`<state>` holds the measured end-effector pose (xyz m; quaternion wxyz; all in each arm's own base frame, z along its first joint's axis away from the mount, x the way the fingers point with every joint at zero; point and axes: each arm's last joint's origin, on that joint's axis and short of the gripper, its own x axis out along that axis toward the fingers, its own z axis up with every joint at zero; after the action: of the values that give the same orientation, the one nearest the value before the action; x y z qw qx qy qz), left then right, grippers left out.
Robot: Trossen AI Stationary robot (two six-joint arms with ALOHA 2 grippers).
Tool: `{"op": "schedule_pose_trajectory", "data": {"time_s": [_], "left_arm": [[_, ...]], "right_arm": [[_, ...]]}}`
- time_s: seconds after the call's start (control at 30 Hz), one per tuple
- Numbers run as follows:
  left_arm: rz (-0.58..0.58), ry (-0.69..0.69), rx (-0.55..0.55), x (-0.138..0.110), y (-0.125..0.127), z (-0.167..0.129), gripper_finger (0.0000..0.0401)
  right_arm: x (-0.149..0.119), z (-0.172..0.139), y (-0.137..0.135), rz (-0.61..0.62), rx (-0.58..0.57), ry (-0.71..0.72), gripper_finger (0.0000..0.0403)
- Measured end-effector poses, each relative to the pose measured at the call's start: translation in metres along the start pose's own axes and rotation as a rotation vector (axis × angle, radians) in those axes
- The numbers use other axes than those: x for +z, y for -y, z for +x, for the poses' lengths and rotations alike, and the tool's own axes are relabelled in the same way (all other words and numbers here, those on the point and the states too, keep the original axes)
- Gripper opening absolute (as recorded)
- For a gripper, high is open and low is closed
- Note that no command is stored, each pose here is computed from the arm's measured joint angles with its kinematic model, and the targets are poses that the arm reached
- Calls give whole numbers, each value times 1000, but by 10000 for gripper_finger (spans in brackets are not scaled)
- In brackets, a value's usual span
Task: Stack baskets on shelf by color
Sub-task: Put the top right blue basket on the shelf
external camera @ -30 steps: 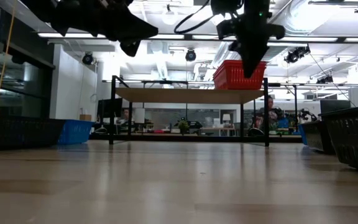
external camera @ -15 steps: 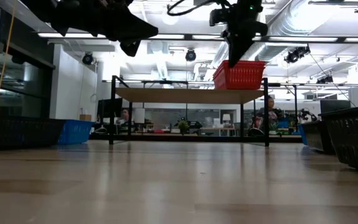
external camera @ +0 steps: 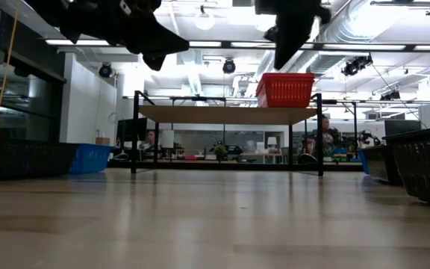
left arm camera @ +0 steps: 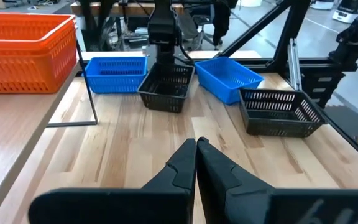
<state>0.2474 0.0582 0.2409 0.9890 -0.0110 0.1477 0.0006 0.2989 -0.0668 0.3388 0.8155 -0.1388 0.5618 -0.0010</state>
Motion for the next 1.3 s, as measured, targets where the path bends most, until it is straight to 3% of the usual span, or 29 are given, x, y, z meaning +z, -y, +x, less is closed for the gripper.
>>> {"op": "schedule_pose_trajectory", "data": {"time_s": [0.27, 0.5, 0.77, 0.97, 1.1, 1.3], "left_arm": [[-7, -28, -2, 0, 2, -7, 0], [56, 68, -6, 14, 9, -33, 0], [37, 235, 22, -5, 12, -57, 0], [12, 268, 33, -16, 12, -66, 0], [13, 272, 31, -16, 13, -66, 0], [13, 272, 31, -16, 13, -66, 0]], "right_arm": [[-30, -9, -37, 36, 114, 116, 0], [-64, -2, -75, 18, 73, 389, 0], [-76, 16, -109, -155, -40, 814, 0], [-80, 31, -122, -184, -136, 944, 0], [-80, 33, -121, -102, -173, 937, 0], [-74, 22, -119, 109, -48, 981, 0]]}}
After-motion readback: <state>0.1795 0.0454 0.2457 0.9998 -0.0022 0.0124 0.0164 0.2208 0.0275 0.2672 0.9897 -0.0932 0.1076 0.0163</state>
